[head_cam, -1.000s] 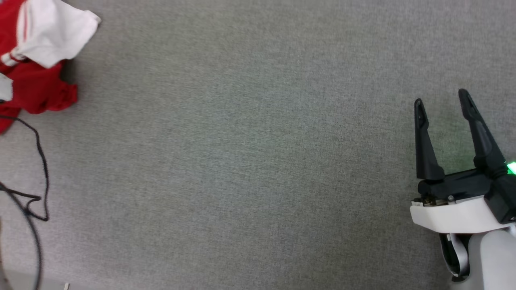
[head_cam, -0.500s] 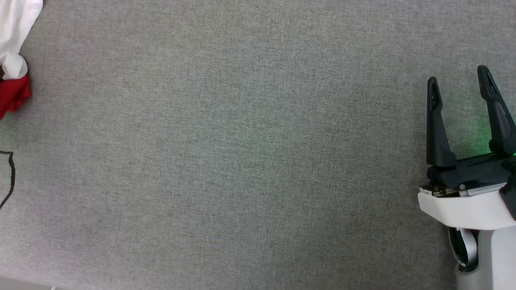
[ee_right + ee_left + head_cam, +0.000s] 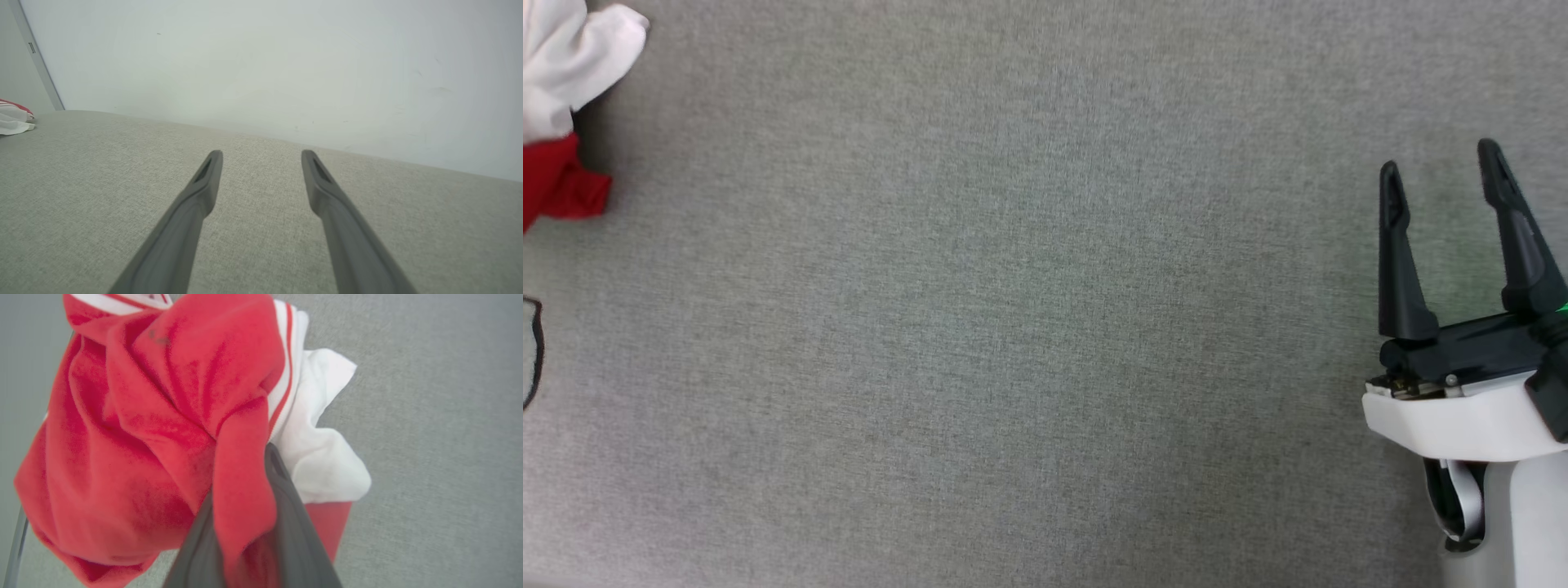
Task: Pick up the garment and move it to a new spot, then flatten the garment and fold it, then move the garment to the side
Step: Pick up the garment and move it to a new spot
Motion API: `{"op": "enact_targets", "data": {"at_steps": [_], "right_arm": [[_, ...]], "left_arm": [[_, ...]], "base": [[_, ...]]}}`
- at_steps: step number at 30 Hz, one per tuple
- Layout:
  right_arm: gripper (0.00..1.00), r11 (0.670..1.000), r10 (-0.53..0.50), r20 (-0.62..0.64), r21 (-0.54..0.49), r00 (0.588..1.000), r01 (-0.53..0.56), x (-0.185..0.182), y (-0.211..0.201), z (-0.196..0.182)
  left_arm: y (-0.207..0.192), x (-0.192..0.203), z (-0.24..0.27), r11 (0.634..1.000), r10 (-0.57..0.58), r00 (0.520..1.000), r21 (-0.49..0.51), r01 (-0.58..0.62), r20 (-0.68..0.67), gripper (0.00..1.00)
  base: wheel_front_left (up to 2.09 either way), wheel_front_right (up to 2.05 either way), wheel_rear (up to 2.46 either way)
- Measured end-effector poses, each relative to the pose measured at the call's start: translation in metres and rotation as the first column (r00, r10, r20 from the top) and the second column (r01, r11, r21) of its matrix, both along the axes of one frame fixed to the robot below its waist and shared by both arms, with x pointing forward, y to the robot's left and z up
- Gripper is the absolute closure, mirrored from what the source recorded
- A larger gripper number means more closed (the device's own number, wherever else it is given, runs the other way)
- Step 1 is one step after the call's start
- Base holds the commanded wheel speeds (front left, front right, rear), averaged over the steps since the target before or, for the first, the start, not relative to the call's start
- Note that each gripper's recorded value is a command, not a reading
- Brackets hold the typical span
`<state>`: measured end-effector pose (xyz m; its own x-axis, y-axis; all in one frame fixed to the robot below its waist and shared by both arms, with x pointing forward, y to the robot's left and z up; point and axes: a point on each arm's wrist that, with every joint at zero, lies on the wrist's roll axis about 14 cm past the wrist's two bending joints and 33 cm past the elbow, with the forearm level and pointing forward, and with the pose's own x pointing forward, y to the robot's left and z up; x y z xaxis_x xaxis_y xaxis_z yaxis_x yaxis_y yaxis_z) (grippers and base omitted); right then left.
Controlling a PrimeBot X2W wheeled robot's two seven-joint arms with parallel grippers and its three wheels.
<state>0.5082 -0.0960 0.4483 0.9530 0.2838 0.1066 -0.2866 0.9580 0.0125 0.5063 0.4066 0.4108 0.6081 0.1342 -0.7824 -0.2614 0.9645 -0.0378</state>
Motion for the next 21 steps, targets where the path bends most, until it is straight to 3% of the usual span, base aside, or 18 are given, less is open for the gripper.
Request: {"op": "enact_targets", "data": {"at_steps": [6,11,15,21], "right_arm": [[0.0,1.0,-0.01,0.039,0.018,0.999,0.009,-0.011,-0.004,0.028],[0.0,0.999,-0.041,0.062,0.035,0.997,0.038,-0.023,-0.017,0.048],[0.0,0.997,-0.075,0.077,0.038,0.994,0.072,-0.032,-0.031,0.061],[0.0,0.989,-0.147,0.097,0.043,0.984,0.144,-0.046,-0.059,0.076]], "left_arm": [[-0.03,0.026,0.064,0.987,-0.157,0.975,0.059,0.15,0.159,1.0],[-0.078,0.041,0.112,0.941,-0.337,0.906,0.128,0.314,0.257,1.0],[-0.135,0.048,0.135,0.866,-0.501,0.812,0.182,0.467,0.3,1.0],[-0.237,0.047,0.154,0.702,-0.704,0.618,0.216,0.678,0.349,1.0]], "base": [[0.0,0.0,0.0],[0.0,0.0,0.0],[0.0,0.0,0.0],[0.0,0.0,0.0]]}}
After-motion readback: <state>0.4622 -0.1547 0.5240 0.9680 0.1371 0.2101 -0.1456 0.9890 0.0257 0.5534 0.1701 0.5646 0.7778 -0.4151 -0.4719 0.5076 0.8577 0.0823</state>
